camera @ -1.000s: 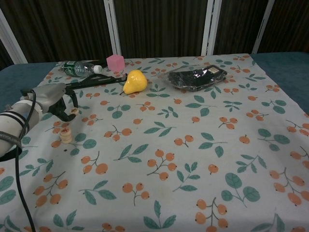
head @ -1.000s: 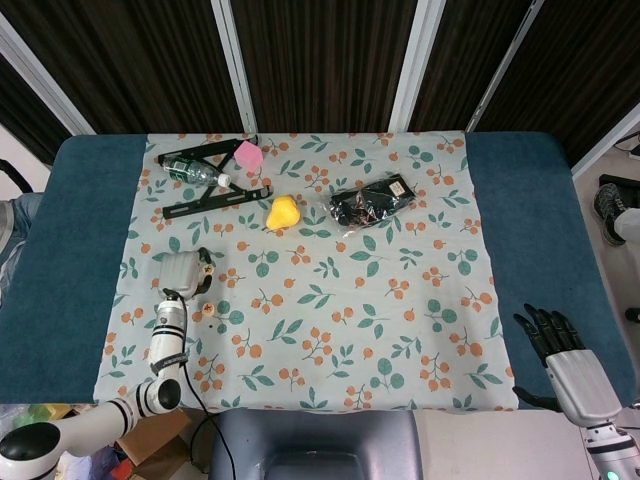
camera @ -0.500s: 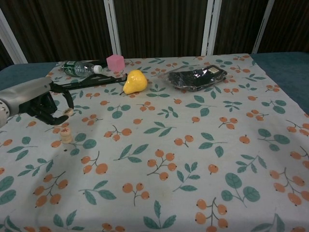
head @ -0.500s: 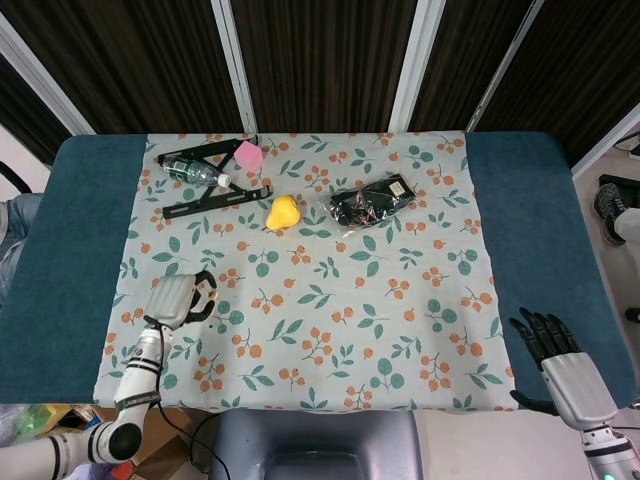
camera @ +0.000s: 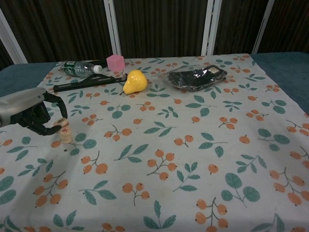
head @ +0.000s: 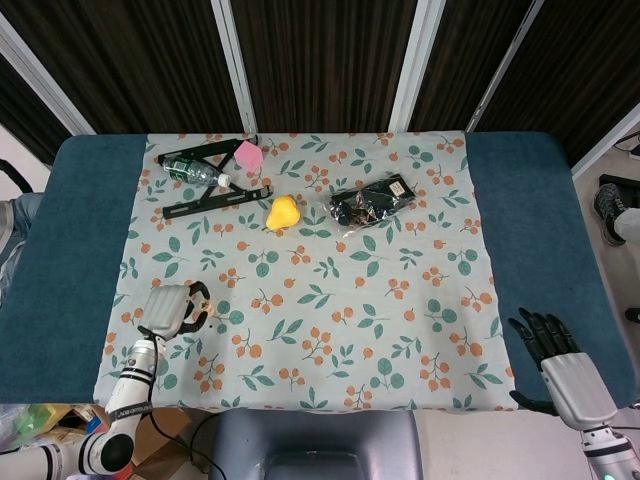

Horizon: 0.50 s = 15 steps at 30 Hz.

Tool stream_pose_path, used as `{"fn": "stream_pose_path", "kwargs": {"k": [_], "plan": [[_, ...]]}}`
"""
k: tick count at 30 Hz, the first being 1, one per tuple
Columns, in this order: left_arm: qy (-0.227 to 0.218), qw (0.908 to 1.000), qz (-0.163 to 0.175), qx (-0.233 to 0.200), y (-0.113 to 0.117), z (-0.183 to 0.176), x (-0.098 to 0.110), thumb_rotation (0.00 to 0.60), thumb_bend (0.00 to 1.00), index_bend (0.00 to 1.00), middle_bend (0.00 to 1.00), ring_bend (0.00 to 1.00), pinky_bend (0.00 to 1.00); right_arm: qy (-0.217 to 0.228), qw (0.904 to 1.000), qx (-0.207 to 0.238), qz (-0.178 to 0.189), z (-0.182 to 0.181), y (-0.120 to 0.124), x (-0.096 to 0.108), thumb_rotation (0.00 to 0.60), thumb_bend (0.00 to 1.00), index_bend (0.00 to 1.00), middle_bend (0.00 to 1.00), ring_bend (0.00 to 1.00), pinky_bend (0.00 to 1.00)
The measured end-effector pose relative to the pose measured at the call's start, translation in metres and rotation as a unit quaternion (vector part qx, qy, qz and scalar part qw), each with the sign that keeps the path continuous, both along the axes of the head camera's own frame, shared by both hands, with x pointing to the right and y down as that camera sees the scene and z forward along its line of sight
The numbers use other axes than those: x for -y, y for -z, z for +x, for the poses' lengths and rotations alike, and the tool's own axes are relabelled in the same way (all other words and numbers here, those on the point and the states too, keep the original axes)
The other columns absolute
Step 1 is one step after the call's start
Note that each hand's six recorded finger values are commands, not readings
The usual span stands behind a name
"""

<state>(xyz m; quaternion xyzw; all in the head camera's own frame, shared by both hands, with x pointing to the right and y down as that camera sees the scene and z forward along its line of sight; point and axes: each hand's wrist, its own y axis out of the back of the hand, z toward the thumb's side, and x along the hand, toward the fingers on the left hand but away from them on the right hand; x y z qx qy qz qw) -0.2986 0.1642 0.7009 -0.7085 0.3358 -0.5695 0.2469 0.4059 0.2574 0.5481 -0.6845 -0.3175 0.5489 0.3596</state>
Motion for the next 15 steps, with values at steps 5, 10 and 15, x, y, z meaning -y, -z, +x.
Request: {"fn": "stream_pose_path", "kwargs": {"k": [5,10,15], "plan": [[0.001,1.0,-0.002,0.006,-0.0037,-0.0035,-0.0002,0.6,0.41,0.48,1.0,1.0,1.0,0.0,1.0,-0.001,0.0,0.0002,-0.0005,0.0001,0.6,0.2,0.0,0.0,0.0,0.06],[0.002,1.0,-0.005,0.004,-0.0067,-0.0025,-0.0034,0.6,0.41,0.47,1.0,1.0,1.0,0.001,1.0,-0.002,-0.001,-0.0007,-0.0012,-0.0001,0.6,0.2,0.0,0.0,0.0,0.06],[-0.004,1.0,-0.001,0.004,-0.0088,0.0016,-0.005,0.6,0.41,0.46,1.0,1.0,1.0,0.0,1.0,-0.002,-0.001,-0.0005,-0.001,-0.0001,0.6,0.2,0.0,0.0,0.0,0.06]]}}
